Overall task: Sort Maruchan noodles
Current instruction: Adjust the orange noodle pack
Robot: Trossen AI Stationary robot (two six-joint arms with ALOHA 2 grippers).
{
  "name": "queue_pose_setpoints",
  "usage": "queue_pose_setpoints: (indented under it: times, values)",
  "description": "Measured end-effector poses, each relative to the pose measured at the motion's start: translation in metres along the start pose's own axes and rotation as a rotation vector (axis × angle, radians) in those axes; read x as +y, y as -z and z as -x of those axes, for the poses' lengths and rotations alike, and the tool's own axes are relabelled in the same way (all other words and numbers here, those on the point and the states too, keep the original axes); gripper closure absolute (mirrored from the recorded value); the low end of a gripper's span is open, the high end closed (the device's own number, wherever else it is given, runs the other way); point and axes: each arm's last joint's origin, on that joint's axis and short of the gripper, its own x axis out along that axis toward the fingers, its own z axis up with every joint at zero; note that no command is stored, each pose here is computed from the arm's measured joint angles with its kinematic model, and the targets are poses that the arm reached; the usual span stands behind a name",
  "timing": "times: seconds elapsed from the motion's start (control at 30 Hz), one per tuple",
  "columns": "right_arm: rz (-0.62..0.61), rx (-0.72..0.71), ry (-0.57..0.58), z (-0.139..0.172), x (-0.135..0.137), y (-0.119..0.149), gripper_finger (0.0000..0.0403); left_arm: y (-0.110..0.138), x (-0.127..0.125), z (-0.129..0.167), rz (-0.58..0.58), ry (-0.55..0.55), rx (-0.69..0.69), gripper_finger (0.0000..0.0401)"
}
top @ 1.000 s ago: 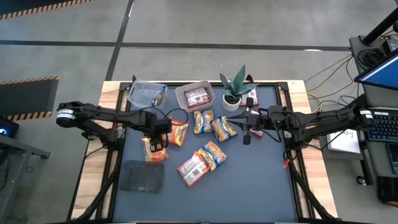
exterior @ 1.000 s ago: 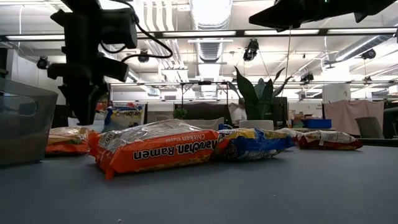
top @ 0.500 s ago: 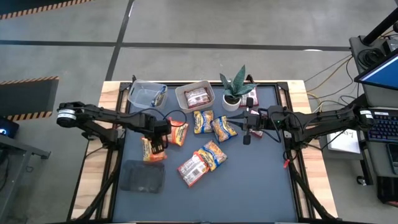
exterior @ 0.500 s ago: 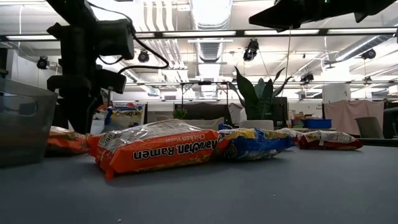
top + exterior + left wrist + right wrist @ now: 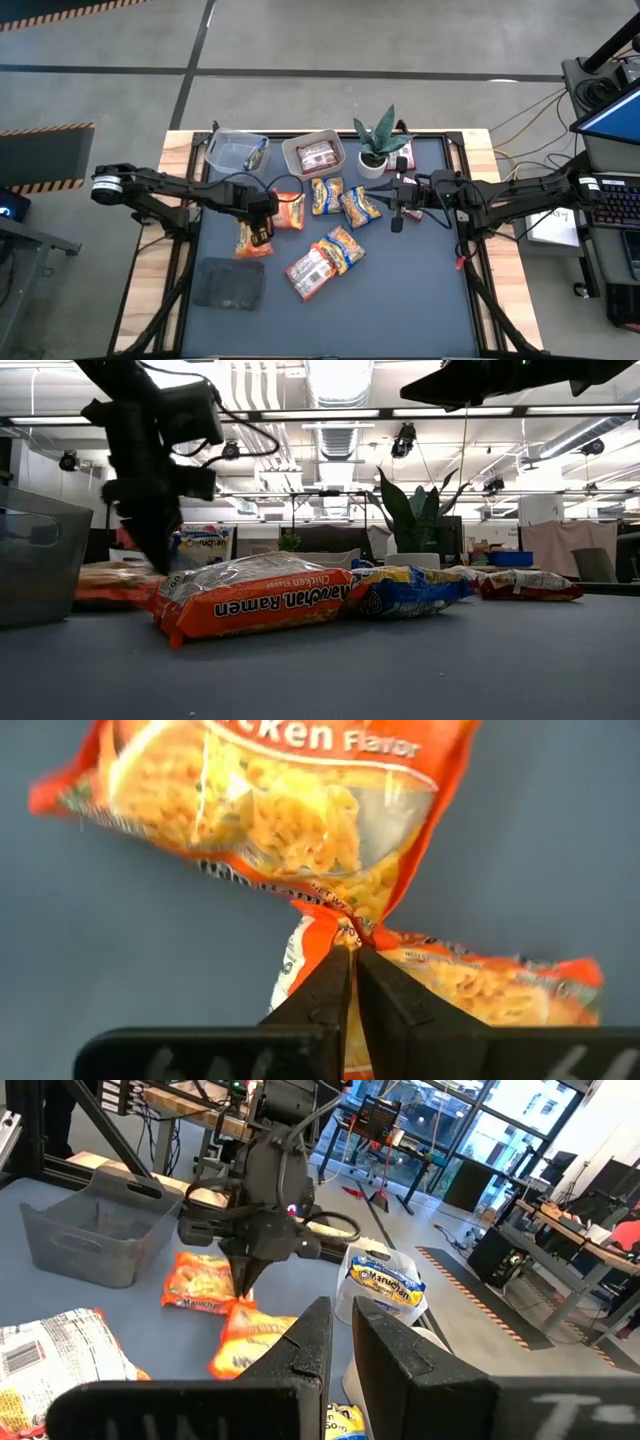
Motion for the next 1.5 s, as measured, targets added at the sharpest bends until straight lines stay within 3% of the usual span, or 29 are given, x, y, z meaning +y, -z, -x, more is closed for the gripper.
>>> queue_pose_setpoints:
  times: [0.2, 0.33, 0.93, 1.5]
  values:
    - [-0.001, 0.0, 0.0, 0.0, 0.0, 0.0, 0.0369, -0.018, -0.004, 0.002, 0.046, 0.026, -0.189, 0.0401]
    - [-0.001, 0.0, 0.0, 0.0, 0.0, 0.0, 0.0369, -0.023, -0.005, 0.003, 0.054, 0.039, -0.232, 0.0401]
    - [-0.03, 0.027, 0.022, 0.0, -0.005, 0.004, 0.0369, -0.024, -0.009, 0.014, -0.034, 0.047, -0.224, 0.0401]
    - [-0.037, 0.041, 0.028, -0.001, -0.007, 0.007, 0.0369, -0.011, -0.009, 0.009, -0.047, 0.088, -0.063, 0.0401]
